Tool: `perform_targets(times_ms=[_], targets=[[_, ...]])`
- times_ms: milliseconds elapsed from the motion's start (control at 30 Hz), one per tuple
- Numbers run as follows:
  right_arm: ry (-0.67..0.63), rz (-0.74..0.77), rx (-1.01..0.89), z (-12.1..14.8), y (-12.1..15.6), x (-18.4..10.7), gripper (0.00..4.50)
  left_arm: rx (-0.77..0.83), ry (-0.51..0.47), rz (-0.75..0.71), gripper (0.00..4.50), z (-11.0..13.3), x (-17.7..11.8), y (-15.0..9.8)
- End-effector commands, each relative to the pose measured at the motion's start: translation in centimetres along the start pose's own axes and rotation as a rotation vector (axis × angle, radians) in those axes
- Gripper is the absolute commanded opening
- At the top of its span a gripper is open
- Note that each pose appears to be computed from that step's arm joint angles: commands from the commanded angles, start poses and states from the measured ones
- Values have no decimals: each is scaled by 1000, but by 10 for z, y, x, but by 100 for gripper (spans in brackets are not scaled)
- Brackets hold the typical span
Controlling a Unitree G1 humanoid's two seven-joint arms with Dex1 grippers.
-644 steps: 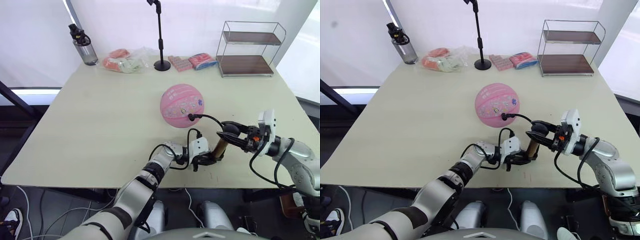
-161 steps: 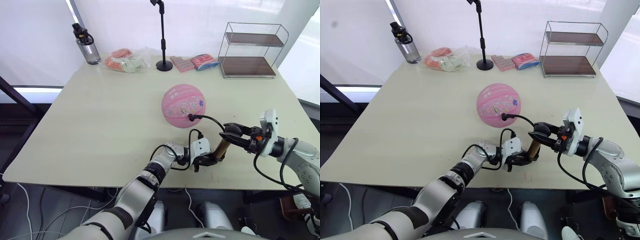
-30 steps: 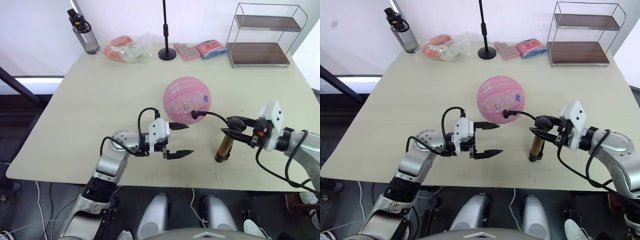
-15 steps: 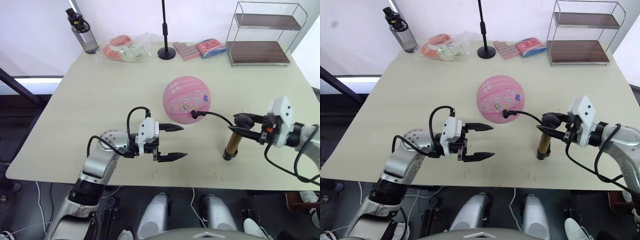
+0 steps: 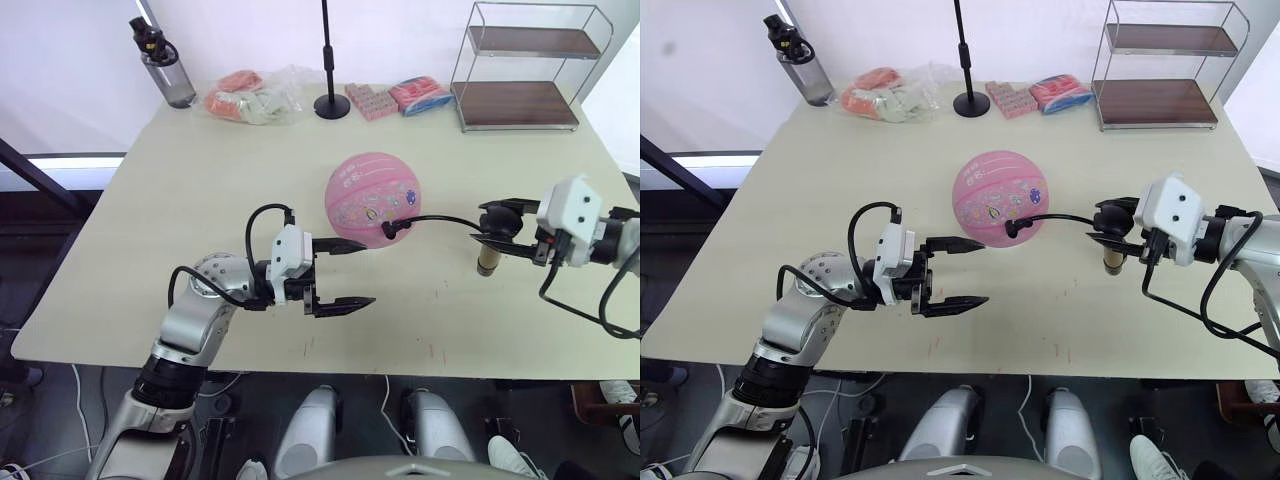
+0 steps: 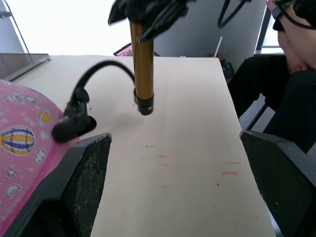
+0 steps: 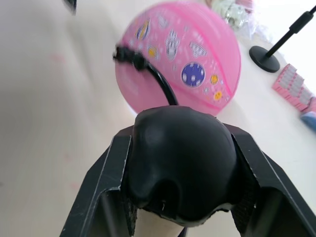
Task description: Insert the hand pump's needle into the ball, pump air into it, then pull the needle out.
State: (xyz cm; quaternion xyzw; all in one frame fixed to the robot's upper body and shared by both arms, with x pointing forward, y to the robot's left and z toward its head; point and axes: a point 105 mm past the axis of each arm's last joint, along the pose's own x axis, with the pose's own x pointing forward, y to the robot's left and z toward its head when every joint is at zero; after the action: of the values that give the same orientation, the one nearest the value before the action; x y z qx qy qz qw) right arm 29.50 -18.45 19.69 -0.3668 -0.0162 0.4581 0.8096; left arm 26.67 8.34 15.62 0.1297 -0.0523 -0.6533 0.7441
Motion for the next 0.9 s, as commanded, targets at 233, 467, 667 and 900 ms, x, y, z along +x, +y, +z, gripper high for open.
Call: perform_targets(times_ms=[233,467,667,900], targets=[[77,9,-353,-18,-1,5,192,44,-43,1,449,22,-2,1],[102,40,-430,-36,11,14,192,52,-38,5,449,24,-3,1],[88,5,-399,-42,9,16,192,53,-35,12,449,25,-4,3],[114,21,-352,-54,14,4,433,55,-33,14,450,25,-6,4]])
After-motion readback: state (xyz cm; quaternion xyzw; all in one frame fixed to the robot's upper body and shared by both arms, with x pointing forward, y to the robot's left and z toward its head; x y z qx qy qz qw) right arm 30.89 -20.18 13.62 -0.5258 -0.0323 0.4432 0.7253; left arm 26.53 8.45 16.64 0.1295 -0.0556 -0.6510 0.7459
